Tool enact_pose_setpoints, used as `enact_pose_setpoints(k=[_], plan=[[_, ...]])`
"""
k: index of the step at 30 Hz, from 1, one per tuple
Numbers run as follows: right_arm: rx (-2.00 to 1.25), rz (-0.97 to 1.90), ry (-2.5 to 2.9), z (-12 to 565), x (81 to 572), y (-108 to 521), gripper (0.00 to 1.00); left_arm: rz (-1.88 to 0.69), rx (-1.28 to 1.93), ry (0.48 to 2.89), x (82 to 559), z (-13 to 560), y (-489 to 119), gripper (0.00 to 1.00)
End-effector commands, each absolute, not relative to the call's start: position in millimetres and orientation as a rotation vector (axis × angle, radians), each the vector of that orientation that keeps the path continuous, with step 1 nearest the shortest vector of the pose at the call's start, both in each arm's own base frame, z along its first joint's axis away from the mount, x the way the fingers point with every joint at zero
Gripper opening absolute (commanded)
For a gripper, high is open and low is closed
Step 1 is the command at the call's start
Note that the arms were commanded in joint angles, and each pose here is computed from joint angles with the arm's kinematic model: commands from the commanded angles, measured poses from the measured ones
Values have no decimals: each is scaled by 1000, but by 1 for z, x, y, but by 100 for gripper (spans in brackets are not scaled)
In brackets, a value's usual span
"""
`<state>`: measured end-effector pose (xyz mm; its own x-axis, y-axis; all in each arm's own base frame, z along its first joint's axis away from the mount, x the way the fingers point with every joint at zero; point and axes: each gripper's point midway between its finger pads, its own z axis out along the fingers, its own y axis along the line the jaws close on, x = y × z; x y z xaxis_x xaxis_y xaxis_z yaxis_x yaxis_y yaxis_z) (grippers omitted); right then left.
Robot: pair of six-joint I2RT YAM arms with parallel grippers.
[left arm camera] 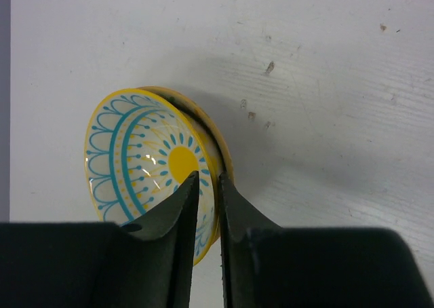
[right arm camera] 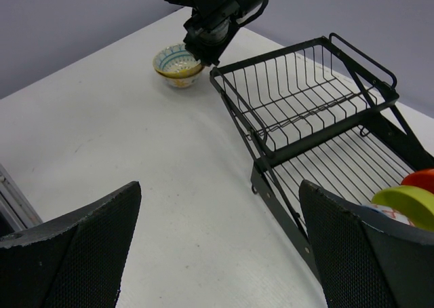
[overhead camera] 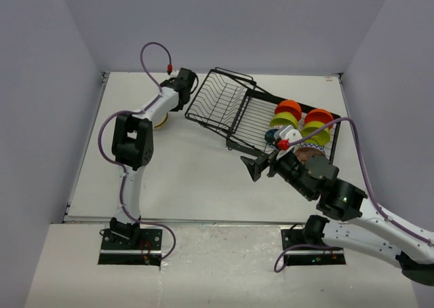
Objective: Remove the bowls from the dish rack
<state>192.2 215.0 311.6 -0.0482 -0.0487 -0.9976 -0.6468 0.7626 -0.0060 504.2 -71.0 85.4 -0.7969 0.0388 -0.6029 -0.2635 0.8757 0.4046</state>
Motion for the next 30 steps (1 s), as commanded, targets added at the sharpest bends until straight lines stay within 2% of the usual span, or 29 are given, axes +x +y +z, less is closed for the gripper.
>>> enact_pose_setpoints(k=[1,4,9,15,16,18,19,21,22,23,24,26,27,30], plan=[[-576,556,1523,320,191,218,99,640,-214,2316,507,124,-65,19],[-576,556,1523,320,191,218,99,633,-211,2309,504,133,-65,26],[-577,555,1524,320,191,218,99,597,-247,2272,498,160,-63,31],[-548,523,1539,318,197,216,99,496,-349,2169,471,225,-55,50],[-545,517,1542,318,198,215,99,471,-362,2141,469,235,-54,59],[-537,499,1552,316,201,215,99,411,-385,2094,453,261,-51,71],[-529,490,1554,316,203,214,99,388,-390,2090,446,268,-50,82],[-504,454,1565,315,208,210,99,264,-411,2077,418,285,-53,96],[-495,439,1569,314,210,208,99,123,-394,2077,411,287,-68,100],[-485,430,1570,315,211,206,99,27,-375,2061,399,292,-76,100],[-479,419,1575,313,213,205,99,-66,-355,2035,368,290,-76,100],[-456,396,1580,315,218,200,99,-262,-337,1949,344,301,-90,100],[-457,379,1594,313,220,199,99,-300,-345,1911,316,298,-83,100],[-439,290,1671,302,233,186,99,-296,-356,1889,280,292,-67,100]])
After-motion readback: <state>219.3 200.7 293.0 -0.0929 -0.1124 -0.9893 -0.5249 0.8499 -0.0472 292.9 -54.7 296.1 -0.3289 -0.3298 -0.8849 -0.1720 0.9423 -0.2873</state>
